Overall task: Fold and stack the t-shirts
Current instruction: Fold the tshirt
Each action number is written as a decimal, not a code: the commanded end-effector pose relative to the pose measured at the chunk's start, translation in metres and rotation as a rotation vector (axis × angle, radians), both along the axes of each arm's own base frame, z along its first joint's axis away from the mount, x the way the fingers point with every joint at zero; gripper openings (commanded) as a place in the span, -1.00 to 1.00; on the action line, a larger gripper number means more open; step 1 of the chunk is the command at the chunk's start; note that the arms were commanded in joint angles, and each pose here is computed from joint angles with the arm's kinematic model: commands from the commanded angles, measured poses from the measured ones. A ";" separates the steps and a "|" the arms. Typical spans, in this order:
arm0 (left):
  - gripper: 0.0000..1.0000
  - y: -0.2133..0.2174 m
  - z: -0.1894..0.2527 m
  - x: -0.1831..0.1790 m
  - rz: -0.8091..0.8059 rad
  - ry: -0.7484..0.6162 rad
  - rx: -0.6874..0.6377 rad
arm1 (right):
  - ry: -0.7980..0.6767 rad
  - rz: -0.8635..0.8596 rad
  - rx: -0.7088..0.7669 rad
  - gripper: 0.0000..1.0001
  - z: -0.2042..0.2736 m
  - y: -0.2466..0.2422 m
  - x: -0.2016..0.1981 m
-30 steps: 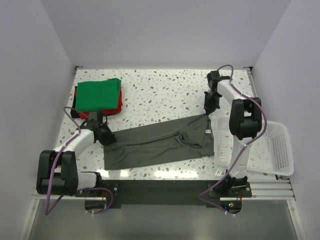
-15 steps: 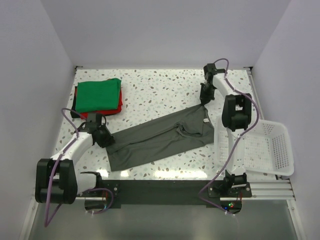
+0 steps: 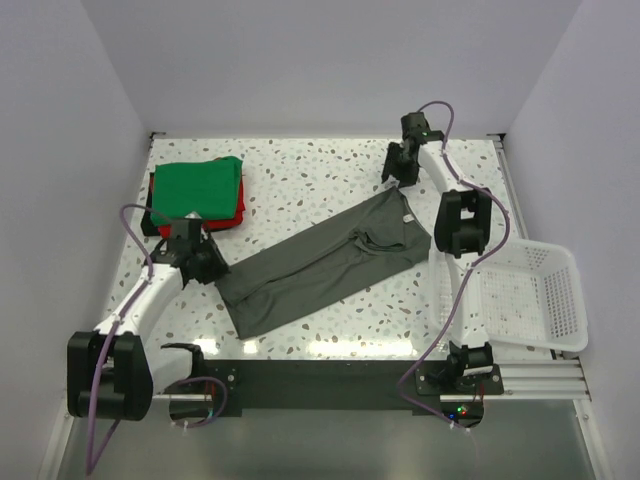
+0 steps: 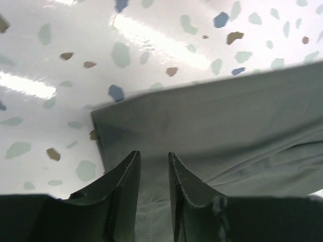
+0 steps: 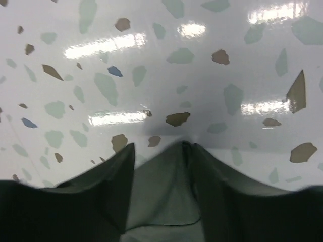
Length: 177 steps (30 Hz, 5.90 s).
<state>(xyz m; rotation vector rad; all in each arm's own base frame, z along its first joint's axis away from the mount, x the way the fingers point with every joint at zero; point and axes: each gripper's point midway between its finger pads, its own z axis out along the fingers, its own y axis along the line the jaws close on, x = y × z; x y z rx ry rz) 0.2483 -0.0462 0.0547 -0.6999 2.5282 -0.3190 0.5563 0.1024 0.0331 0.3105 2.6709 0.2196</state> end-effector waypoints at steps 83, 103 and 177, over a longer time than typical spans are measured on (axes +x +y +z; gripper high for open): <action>-0.42 -0.196 -0.041 -0.086 -0.492 0.105 -0.363 | -0.103 0.107 -0.025 0.50 0.009 0.106 0.003; -0.22 -0.244 0.024 -0.069 -0.612 -0.015 -0.239 | -0.388 0.114 0.000 0.56 0.174 0.101 -0.009; -0.59 -0.176 -0.044 -0.160 -0.682 0.259 -0.294 | 0.402 0.198 0.066 -0.67 -0.018 0.116 -0.481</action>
